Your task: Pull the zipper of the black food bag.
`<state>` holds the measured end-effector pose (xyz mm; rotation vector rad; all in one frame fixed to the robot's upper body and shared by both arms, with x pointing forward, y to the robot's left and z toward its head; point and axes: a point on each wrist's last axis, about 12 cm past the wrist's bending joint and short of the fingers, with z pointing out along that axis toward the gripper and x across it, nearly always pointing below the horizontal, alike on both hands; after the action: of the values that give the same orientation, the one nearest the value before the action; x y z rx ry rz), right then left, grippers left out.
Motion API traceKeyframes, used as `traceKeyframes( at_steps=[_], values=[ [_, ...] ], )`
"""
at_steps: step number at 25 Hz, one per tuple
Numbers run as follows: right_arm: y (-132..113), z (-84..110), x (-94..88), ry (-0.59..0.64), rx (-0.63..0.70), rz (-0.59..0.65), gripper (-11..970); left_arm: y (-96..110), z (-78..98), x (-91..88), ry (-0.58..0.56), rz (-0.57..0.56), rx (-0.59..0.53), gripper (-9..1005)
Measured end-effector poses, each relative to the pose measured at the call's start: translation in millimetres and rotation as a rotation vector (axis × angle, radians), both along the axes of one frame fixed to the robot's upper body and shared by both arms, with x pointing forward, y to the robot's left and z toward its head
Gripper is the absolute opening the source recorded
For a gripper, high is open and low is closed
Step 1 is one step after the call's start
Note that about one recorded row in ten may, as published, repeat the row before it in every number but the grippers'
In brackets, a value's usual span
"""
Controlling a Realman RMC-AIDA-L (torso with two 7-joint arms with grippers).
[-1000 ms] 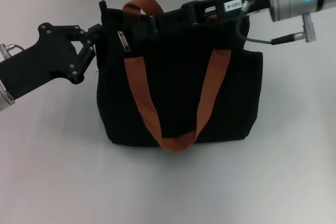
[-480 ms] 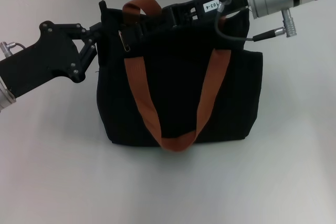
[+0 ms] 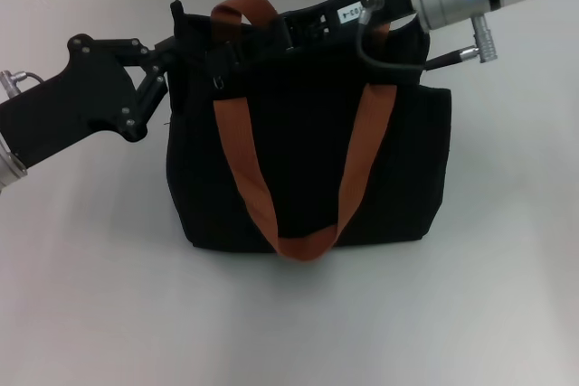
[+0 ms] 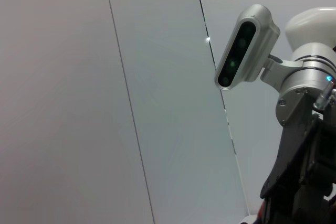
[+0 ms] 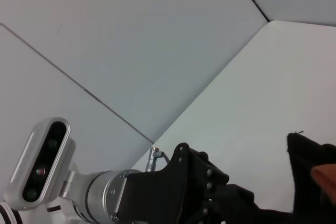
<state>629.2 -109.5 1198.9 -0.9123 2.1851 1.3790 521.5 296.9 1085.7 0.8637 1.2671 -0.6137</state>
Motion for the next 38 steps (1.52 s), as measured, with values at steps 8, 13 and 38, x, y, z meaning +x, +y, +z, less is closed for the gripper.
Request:
traceKeyframes(
  at_steps=[8,13,38],
  values=[
    [11.5,-0.2,-3.6,-0.014,-0.017,0.038,469,-1.1,1.9,1.8,-0.003,-0.004,-0.008,27],
    [12.7,2.0,-4.4,-0.025,-0.016,0.048,464,-1.7,3.6,2.1,-0.009,-0.008,-0.018,27],
    [11.8,0.1,-5.7,-0.026,-0.009,0.044,435,-1.6,3.3,2.3,-0.007,-0.006,-0.019,26]
  ],
)
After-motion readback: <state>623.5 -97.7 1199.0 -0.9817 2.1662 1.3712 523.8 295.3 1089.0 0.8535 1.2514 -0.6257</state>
